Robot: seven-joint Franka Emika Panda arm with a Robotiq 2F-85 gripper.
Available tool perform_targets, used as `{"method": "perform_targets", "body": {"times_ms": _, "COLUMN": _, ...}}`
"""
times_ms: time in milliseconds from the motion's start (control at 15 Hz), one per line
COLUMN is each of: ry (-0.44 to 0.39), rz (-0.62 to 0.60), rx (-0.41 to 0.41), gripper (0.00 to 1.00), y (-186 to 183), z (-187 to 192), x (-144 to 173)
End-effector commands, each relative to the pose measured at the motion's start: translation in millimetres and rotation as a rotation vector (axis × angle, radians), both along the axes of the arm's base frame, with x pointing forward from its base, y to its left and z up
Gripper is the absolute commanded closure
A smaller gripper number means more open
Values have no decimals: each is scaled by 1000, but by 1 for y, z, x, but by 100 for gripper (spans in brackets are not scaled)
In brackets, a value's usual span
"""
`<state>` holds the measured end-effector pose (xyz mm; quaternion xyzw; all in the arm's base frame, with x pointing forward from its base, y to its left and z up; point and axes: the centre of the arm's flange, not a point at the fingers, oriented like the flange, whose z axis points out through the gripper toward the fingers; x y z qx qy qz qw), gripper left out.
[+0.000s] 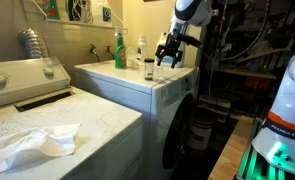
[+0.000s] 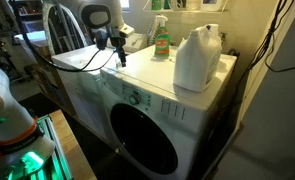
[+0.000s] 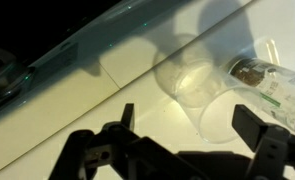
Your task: Move the clear cup backwards
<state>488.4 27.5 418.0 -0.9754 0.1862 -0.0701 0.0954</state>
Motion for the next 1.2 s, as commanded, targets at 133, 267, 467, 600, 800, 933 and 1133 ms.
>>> {"method": "perform_targets", "body": {"times_ms": 133, "ry": -8, "rz": -67, "rx": 10, "gripper": 29, "y": 15, "z": -15, "x": 24}}
{"method": "perform_targets", "body": {"times_ms": 267, "ry": 8, "rz": -88, "rx": 7, "gripper": 46, "y": 17, "z": -13, "x": 24}}
{"method": "perform_targets", "body": {"times_ms": 467, "ry": 25, "rz": -113, "rx": -10, "gripper": 69, "y": 18, "z": -6, "x": 22}}
{"method": "perform_targets", "body": {"times_ms": 600, "ry": 26, "rz": -128, "rx": -46, "gripper": 84, "y": 19, "z": 0, "x": 20}}
{"method": "perform_targets", "body": {"times_ms": 800, "ry": 56, "rz": -143, "rx": -85, "gripper": 100, "y": 22, "z": 4, "x": 16}}
{"method": "perform_targets", "body": {"times_ms": 933, "ry": 73, "rz": -154, "rx": -99, "gripper": 100, "y": 23, "z": 7, "x": 15}}
{"method": "perform_targets", "body": {"times_ms": 1133, "ry": 39, "rz": -192, "rx": -62, "gripper": 99, "y": 16, "z": 33, "x": 15}}
